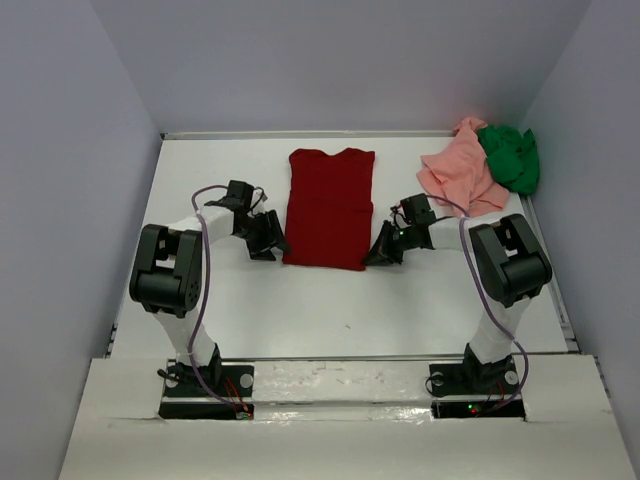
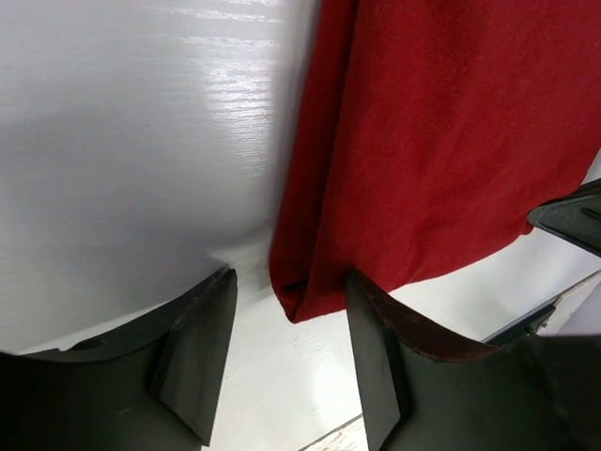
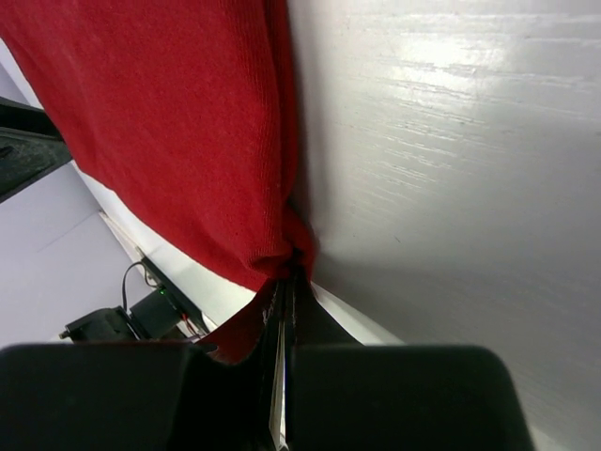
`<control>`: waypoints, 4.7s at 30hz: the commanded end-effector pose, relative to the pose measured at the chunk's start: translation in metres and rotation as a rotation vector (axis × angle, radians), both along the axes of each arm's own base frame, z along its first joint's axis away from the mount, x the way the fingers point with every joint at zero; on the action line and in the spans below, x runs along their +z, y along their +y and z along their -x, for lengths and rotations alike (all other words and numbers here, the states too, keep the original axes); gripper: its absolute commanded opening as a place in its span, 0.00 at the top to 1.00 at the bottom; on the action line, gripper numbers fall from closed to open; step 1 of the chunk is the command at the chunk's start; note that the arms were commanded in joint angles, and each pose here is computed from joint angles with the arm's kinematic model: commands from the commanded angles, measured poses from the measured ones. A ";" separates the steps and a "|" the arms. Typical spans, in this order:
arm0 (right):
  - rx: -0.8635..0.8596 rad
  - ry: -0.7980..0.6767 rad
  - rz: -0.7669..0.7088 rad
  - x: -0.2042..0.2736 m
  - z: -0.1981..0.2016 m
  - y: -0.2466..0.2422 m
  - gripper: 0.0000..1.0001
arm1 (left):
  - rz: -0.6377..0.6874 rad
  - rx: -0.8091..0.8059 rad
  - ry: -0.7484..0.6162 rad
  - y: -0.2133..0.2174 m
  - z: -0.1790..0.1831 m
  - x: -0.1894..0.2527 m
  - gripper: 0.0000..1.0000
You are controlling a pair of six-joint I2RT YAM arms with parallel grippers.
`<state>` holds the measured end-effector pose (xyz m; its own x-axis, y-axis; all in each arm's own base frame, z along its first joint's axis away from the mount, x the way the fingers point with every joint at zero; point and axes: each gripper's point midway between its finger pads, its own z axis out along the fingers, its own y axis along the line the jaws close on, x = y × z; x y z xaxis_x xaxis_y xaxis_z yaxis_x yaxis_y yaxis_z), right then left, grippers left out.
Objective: Fold and stack the t-shirts
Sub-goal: Grab one side of the 2/3 rectangular tshirt with both arms, then fold the long partially folded tshirt into a neat square
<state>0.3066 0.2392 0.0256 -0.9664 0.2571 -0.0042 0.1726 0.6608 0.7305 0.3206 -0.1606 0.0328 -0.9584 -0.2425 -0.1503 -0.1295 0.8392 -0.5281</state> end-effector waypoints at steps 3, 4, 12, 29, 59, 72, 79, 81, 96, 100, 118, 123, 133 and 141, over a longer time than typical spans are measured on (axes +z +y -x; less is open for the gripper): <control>0.016 -0.044 0.023 0.000 -0.011 0.003 1.00 | 0.044 -0.035 0.077 -0.014 0.020 -0.013 0.43; 0.017 -0.045 0.023 0.000 -0.011 0.003 1.00 | 0.046 -0.039 0.084 -0.016 0.021 -0.015 0.43; 0.025 -0.047 0.029 0.001 -0.012 0.003 1.00 | 0.064 -0.067 0.115 -0.026 0.026 -0.022 0.65; 0.068 0.038 0.117 0.002 0.024 -0.017 1.00 | 0.042 -0.029 0.127 -0.021 0.058 -0.020 1.00; 0.056 0.014 0.151 0.026 0.186 -0.070 1.00 | 0.180 0.038 0.107 -0.083 0.215 0.009 1.00; 0.052 -0.119 0.149 0.099 0.150 -0.062 1.00 | 0.063 0.072 -0.020 -0.087 0.177 0.081 1.00; 0.048 -0.186 0.146 0.135 0.127 -0.055 1.00 | 0.045 0.133 -0.066 -0.074 0.154 0.108 1.00; 0.049 -0.190 0.149 0.139 0.121 -0.054 1.00 | 0.034 0.145 -0.081 -0.067 0.146 0.114 1.00; 0.092 -0.258 0.174 0.167 0.066 -0.036 1.00 | -0.024 0.207 -0.142 -0.030 0.092 0.136 1.00; 0.099 -0.273 0.175 0.174 0.050 -0.030 1.00 | -0.037 0.197 -0.133 -0.029 0.076 0.134 1.00; 0.100 -0.263 0.192 0.165 -0.017 -0.026 1.00 | -0.077 0.156 -0.123 -0.022 0.005 0.124 1.00; 0.092 -0.254 0.192 0.160 -0.032 -0.028 1.00 | -0.089 0.147 -0.128 -0.018 -0.017 0.125 1.00; 0.068 -0.239 0.196 0.151 -0.062 -0.035 1.00 | -0.097 0.123 -0.128 -0.023 -0.052 0.121 1.00; 0.044 -0.237 0.200 0.147 -0.080 -0.047 1.00 | -0.088 0.111 -0.139 -0.034 -0.086 0.125 1.00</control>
<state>0.3681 0.2012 0.1579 -0.9599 0.1801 -0.2149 0.0156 0.7995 0.6005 0.3901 -0.1983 0.1408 -0.9040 -0.3393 -0.2601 -0.1880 0.8619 -0.4710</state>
